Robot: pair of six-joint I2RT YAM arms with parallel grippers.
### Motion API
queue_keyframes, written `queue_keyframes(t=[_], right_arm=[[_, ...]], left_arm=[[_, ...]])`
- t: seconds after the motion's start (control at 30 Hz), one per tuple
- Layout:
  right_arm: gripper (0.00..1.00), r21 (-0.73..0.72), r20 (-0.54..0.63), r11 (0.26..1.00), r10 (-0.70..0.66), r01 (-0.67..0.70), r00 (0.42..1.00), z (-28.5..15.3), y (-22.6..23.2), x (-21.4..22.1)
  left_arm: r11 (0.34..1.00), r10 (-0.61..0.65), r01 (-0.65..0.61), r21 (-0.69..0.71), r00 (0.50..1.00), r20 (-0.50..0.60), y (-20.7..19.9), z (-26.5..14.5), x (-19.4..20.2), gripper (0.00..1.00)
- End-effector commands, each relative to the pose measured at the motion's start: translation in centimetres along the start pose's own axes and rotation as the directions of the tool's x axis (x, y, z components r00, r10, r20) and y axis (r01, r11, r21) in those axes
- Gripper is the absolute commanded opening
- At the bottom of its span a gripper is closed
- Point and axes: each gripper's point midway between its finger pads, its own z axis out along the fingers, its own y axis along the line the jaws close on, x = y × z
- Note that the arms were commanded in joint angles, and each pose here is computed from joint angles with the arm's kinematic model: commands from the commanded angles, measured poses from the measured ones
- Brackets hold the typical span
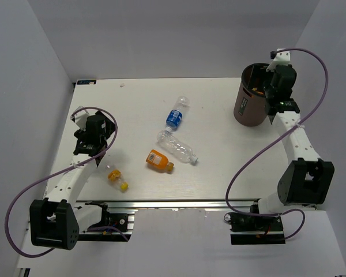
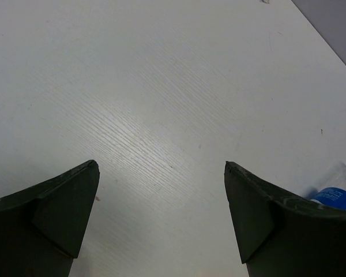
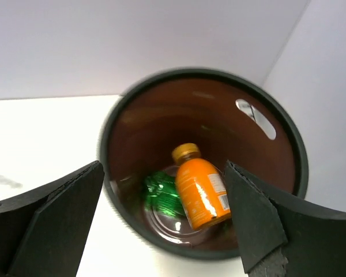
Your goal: Put the plastic bottles in the bin
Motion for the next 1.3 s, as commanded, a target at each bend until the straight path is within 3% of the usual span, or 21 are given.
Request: queue_keyframes(t=[0.0,0.17,0.33,0.43,0.5,0.63,0.7,0.9,0.93,1.0,1.13,1.27], right_arm=[[0.89,-0.107,0.123,0.994,0.029,-0.016,0.992,-3.9,1.6,-4.6],[0.89,-0.389,0.103,0.921,0.053,-0.009,0.993,-7.7,7.0,-4.6],[0.89,-0.544,0.032,0.833,-0.098,0.099,0.995,-10.3,12.6,-2.1],[0.89,-0.698,0.063,0.686,-0.228,0.206,0.972,-12.5,18.6,0.1],[0.89,-0.822,0.068,0.526,-0.293,0.220,0.954,-14.9,23.0,2.5],[0.89,-0.888,0.091,0.382,-0.399,0.256,0.912,-16.4,27.2,6.2],[0.89,-0.875,0.075,0.394,-0.464,0.281,0.883,-15.8,28.1,7.4],[0.89,-0.925,0.086,0.269,-0.536,0.267,0.840,-16.9,32.3,10.4],[0.89,-0.935,0.078,0.225,-0.627,0.275,0.775,-16.3,32.7,13.2],[0.89,-0.940,0.076,0.202,-0.663,0.276,0.745,-16.9,33.2,13.6],[0.89,-0.928,0.008,0.228,-0.778,0.294,0.628,-14.9,34.4,17.7],[0.89,-0.917,-0.049,0.266,-0.815,0.298,0.577,-13.7,35.0,19.4]], left_arm=[[0.998,-0.024,0.023,0.052,1.000,0.012,-1.2,-0.3,-0.8,0.98],[0.994,-0.049,0.049,0.095,0.999,0.005,-1.8,-0.2,-0.3,0.98],[0.989,-0.026,0.031,0.146,0.999,-0.036,-3.0,-0.2,0.2,0.98],[0.990,-0.020,0.024,0.141,0.999,-0.032,-2.6,-0.4,0.3,0.98],[0.991,-0.012,0.014,0.133,1.000,-0.015,-2.2,-0.3,0.3,0.98],[0.993,-0.004,0.005,0.118,1.000,-0.007,-1.8,0.0,0.5,0.98],[0.993,0.001,0.001,0.116,1.000,-0.012,-1.9,0.1,0.6,0.98],[0.997,0.012,-0.012,0.073,1.000,-0.001,-1.1,0.5,0.6,0.98],[0.998,0.017,-0.017,0.061,1.000,-0.005,-0.8,0.5,0.7,0.98],[0.998,0.017,-0.017,0.054,1.000,-0.006,-0.7,0.6,0.8,0.98],[0.999,0.019,-0.020,0.043,1.000,0.005,-0.5,0.4,0.4,0.98],[1.000,0.012,-0.012,0.022,0.999,0.038,0.1,0.0,-0.3,0.98]])
